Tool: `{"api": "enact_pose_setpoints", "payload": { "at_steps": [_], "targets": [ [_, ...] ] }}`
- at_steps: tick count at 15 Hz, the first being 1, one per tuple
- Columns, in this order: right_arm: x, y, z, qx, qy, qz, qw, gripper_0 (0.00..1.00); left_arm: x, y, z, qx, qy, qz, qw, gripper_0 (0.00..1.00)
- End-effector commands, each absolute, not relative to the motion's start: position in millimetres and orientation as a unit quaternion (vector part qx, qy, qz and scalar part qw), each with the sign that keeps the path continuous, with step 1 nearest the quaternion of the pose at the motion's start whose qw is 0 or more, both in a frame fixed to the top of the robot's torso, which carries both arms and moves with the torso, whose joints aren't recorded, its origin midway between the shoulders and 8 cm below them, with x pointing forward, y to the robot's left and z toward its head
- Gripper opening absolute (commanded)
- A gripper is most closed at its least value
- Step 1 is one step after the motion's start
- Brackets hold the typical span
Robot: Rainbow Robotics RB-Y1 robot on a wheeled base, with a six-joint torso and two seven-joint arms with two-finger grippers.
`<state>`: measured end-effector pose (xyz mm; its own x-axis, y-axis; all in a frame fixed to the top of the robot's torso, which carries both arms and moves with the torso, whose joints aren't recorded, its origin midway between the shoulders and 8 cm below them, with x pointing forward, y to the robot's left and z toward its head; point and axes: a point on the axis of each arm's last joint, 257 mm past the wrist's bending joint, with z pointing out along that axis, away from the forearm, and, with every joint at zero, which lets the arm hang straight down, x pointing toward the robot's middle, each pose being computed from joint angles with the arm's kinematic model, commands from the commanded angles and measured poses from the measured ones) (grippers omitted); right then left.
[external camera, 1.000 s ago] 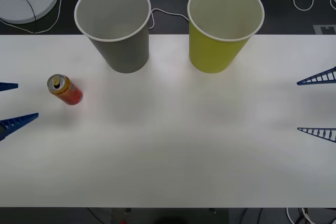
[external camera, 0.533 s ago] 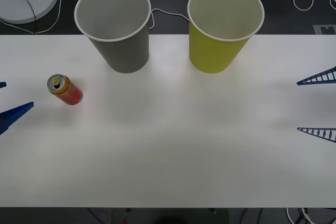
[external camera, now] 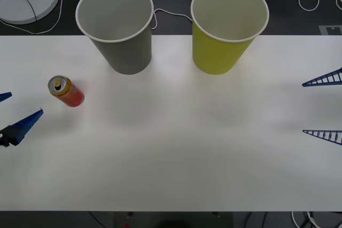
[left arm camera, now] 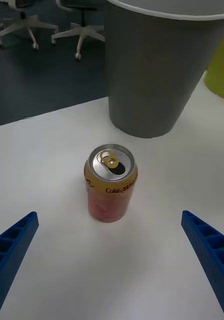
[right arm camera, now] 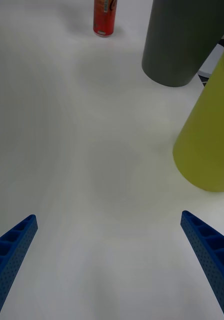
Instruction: Put the can into the green bin and the plastic bottle into the gray bin
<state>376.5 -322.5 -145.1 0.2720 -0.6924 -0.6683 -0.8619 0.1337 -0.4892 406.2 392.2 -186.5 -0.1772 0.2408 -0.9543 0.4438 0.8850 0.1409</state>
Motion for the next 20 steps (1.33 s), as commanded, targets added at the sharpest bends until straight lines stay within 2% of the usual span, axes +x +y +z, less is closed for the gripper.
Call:
{"api": "enact_pose_setpoints", "payload": {
  "at_steps": [1, 6, 14, 20],
  "targets": [
    [376, -323, -145, -0.652, 0.596, 0.092, 0.460, 1.00, 407, 395, -195, 0.224, 0.751, -0.069, 0.617, 1.00],
    [376, -323, -145, -0.652, 0.596, 0.092, 0.460, 1.00, 412, 392, -210, 0.217, 0.735, -0.049, 0.641, 1.00],
    [376, -323, -145, -0.652, 0.596, 0.092, 0.460, 1.00, 444, 389, -249, 0.212, 0.717, -0.077, 0.660, 1.00],
    [376, -323, -145, -0.652, 0.596, 0.092, 0.460, 1.00, 467, 388, -258, 0.207, 0.710, -0.092, 0.667, 1.00]
  ]
}}
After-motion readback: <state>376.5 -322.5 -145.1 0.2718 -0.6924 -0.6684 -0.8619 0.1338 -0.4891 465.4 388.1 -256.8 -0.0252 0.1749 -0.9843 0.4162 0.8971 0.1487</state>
